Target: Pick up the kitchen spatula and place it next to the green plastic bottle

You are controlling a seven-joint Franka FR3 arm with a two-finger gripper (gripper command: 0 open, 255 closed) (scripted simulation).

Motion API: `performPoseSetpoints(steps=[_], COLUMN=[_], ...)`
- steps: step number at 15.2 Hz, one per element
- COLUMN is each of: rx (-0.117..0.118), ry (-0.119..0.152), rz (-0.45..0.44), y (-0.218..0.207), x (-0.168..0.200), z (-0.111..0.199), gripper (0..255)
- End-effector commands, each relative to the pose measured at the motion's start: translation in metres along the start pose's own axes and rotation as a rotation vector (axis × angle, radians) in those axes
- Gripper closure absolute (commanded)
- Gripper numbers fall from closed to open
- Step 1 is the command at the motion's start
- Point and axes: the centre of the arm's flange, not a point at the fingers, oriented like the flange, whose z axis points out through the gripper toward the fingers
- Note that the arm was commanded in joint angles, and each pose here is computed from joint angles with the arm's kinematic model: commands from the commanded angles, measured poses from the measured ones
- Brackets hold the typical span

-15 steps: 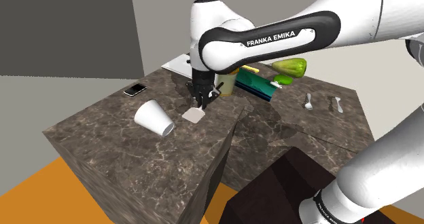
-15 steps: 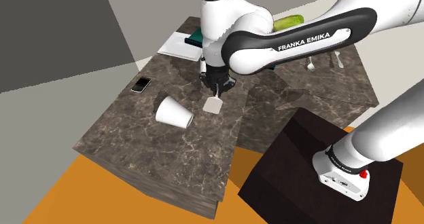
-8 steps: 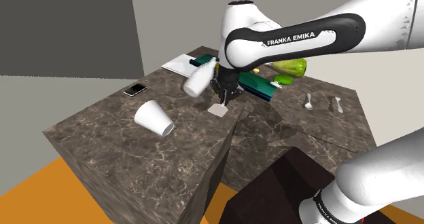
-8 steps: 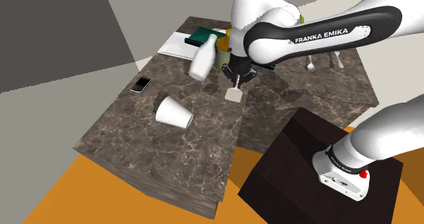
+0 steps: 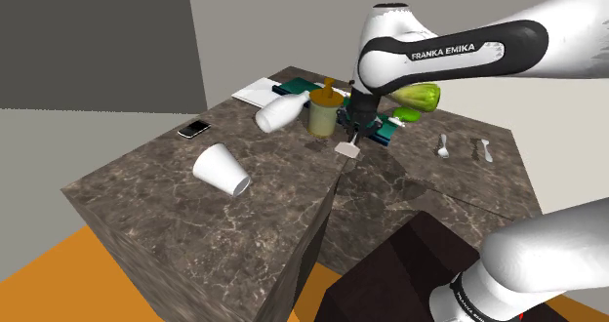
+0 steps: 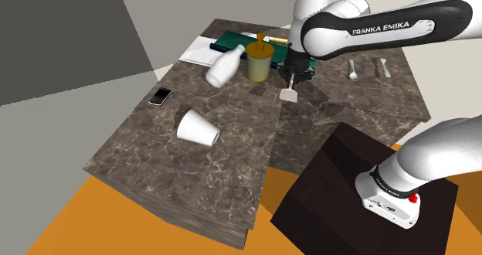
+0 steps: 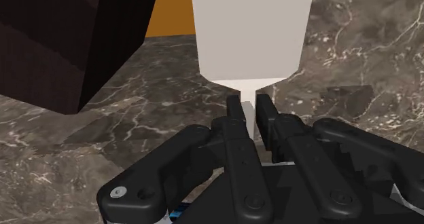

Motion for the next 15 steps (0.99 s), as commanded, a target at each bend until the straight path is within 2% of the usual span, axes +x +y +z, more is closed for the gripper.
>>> performPoseSetpoints(steps=[1, 15], rx=[0.0, 0.0], ry=[0.0, 0.0], rz=[-0.002, -0.002], y=[0.019, 0.137], x=[0.02, 0.162], z=[0.001, 0.01], gripper=[255, 255])
